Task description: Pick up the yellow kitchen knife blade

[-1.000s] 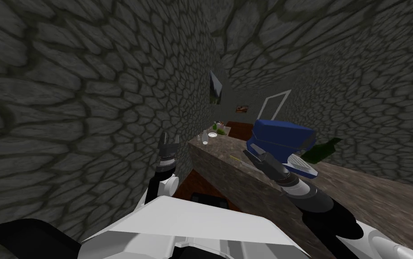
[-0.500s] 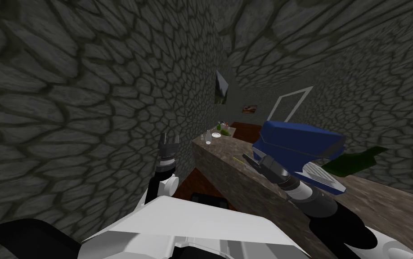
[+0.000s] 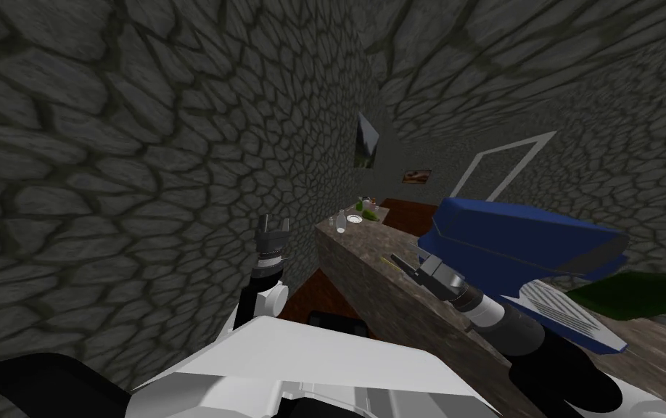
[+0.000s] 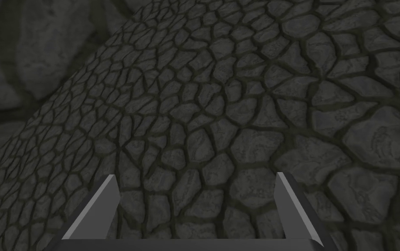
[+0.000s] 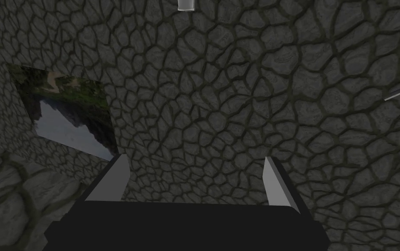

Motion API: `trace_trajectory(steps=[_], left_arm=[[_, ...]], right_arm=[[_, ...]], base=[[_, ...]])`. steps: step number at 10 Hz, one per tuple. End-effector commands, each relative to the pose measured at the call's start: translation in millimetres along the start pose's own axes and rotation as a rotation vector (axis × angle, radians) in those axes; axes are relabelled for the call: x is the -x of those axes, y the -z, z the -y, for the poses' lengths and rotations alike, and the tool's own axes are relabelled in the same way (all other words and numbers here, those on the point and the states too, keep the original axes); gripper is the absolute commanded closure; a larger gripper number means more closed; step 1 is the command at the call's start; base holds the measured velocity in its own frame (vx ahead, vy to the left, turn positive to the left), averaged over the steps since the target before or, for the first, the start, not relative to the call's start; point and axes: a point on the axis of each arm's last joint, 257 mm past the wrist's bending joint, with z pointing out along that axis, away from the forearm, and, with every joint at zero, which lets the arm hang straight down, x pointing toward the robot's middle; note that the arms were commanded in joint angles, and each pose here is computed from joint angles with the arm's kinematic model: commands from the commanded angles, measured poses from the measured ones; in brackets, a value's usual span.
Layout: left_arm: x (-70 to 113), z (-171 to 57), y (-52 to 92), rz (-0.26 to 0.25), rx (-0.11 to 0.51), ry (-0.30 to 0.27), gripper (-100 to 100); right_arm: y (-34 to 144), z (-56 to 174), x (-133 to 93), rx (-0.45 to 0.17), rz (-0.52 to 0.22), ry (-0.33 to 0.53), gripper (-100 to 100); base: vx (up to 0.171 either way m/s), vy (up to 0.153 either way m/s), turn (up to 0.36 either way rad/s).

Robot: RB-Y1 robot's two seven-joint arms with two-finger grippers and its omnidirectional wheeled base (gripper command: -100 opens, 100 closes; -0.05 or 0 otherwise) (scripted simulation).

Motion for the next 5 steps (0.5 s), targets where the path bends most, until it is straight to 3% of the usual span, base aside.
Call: trace_trajectory(steps=[1,2,3,4,5], left_arm=[[0.0,0,0.0,0.0,0.0,0.0,0],[-0.1,0,-0.1,0.0,0.0,0.0,0],[0.0,0,0.0,0.0,0.0,0.0,0],[0.0,0,0.0,0.0,0.0,0.0,0],[-0.1,0,-0.1,0.0,0.0,0.0,0]], right_arm=[[8.7,4,-13,-0.017,-0.067,0.014,-100],[9.2,8,-19,-0.029,-0.088,0.032,-100],[9.5,9,-22,-0.035,-0.1,0.042,-100],[19.0,13,-35,-0.049,-0.162,0.045,-100],[19.9,16,-39,-0.059,-0.18,0.059,-100]], base=[[-0.006,-0.034,0.355],[-0.011,-0.045,0.3],[-0.008,-0.029,0.013],[-0.015,-0.044,0.336],[-0.013,-0.052,0.294]])
